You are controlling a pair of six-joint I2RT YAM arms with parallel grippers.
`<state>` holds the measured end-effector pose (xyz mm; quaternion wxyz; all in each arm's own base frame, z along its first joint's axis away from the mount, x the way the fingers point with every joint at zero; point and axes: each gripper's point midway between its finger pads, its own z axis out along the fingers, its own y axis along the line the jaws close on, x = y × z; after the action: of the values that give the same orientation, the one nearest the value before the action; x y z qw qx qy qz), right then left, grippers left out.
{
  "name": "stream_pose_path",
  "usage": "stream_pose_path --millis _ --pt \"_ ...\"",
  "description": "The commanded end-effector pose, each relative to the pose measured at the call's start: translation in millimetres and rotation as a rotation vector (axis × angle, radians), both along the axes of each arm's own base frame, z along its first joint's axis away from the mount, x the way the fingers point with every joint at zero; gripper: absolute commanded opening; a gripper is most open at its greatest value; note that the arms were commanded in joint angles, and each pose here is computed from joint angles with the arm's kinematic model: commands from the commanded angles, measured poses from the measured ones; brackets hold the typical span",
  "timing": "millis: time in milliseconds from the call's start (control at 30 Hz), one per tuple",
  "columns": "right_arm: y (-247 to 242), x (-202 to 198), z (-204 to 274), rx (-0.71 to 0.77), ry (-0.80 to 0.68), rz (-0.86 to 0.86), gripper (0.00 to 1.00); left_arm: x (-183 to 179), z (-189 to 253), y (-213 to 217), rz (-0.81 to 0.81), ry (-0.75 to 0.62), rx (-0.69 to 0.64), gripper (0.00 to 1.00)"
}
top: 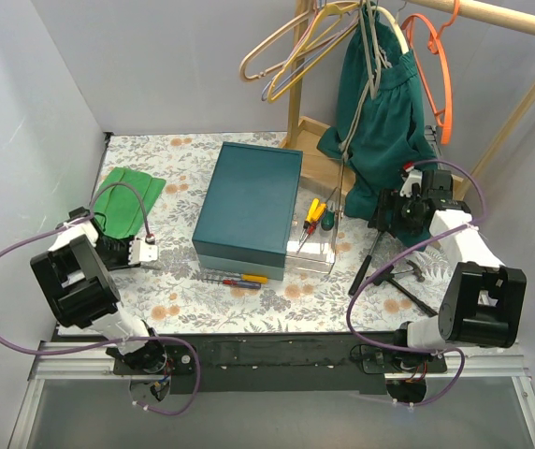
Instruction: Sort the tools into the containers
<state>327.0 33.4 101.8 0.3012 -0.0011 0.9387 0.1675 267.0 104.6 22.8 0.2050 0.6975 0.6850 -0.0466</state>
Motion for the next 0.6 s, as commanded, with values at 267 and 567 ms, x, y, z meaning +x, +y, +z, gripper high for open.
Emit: stream_pose_path --millis 267,567 --pt "-8 22 16 -0.032 -0.057 -0.006 0.89 -31 5 -41 -0.4 -0.143 0.026 0.0" --pt "-5 22 22 -0.021 -0.074 0.003 0.89 16 134 -75 -0.035 -0.28 -0.319 0.0"
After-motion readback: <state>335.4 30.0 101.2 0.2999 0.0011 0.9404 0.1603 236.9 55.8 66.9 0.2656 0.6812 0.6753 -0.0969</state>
